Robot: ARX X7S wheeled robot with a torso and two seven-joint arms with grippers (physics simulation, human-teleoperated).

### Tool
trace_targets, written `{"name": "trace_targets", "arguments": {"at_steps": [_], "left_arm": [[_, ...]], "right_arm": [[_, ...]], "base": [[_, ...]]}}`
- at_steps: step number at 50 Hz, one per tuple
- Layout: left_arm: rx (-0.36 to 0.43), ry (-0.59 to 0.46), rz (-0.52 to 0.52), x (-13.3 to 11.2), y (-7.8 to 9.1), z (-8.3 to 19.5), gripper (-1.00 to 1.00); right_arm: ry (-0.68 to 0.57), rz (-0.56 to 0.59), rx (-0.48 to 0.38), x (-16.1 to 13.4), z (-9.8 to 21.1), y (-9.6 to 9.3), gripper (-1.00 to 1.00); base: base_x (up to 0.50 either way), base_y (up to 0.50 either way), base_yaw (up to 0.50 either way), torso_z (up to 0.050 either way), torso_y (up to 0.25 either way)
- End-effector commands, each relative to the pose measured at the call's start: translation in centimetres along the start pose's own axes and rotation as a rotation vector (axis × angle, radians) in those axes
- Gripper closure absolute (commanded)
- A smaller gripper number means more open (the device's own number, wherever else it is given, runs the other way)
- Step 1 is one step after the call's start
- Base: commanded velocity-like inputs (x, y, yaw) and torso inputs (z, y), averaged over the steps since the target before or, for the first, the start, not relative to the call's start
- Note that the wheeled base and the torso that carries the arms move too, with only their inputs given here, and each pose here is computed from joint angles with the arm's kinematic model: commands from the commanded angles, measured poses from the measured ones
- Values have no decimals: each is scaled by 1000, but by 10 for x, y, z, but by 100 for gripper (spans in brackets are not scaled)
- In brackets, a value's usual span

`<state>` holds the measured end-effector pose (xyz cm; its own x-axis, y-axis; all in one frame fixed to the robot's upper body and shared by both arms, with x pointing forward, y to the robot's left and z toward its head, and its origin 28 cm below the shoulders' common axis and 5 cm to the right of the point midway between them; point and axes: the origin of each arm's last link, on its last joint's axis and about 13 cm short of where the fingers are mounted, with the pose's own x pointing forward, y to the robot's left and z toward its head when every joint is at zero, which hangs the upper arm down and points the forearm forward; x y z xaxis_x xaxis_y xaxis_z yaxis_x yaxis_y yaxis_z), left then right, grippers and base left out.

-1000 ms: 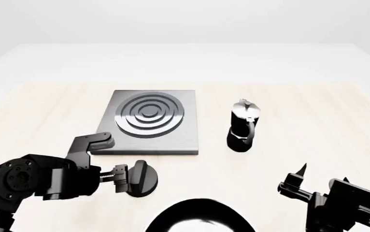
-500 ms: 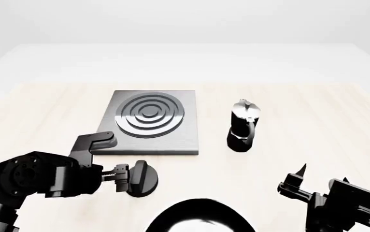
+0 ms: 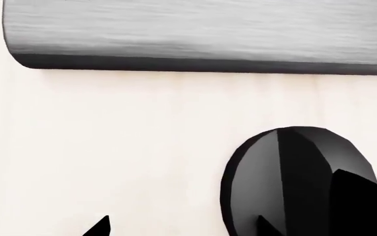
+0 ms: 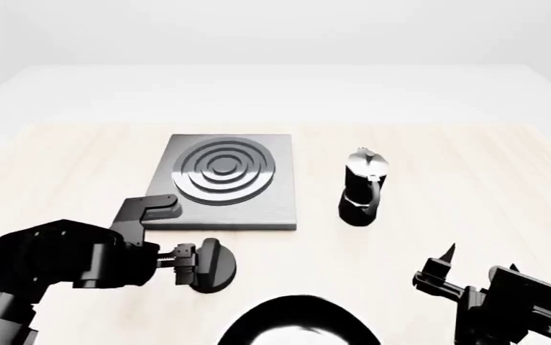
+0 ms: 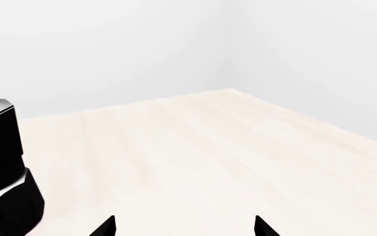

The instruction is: Turn on the stove and put the frying pan on it.

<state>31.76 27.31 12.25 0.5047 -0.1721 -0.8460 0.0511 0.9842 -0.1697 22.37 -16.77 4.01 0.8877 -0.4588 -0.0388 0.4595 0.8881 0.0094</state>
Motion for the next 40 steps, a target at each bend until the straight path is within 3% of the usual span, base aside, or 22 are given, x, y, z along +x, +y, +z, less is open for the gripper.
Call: {"name": "trace_targets", "arguments": {"at_steps": [1, 13, 21, 33, 40], "left_arm": [[-4, 64, -203, 7, -26, -11, -100], [32, 105, -276, -2, -30, -12, -100], [33, 71, -257, 0, -28, -7, -100], [-99, -55, -132, 8, -25, 13, -100], [-88, -81, -147, 5, -33, 16, -100]], "right_arm": [[0, 3, -1, 0, 0, 1, -100], [4, 5, -1, -1, 0, 2, -100], [3, 7, 0, -1, 0, 2, -100], [4, 8, -1, -2, 0, 2, -100], [5, 8, 0, -1, 0, 2, -100]], "base": [[0, 0, 0, 0, 0], [0, 0, 0, -1, 0], [0, 0, 0, 0, 0], [0, 0, 0, 0, 0], [0, 0, 0, 0, 0]]}}
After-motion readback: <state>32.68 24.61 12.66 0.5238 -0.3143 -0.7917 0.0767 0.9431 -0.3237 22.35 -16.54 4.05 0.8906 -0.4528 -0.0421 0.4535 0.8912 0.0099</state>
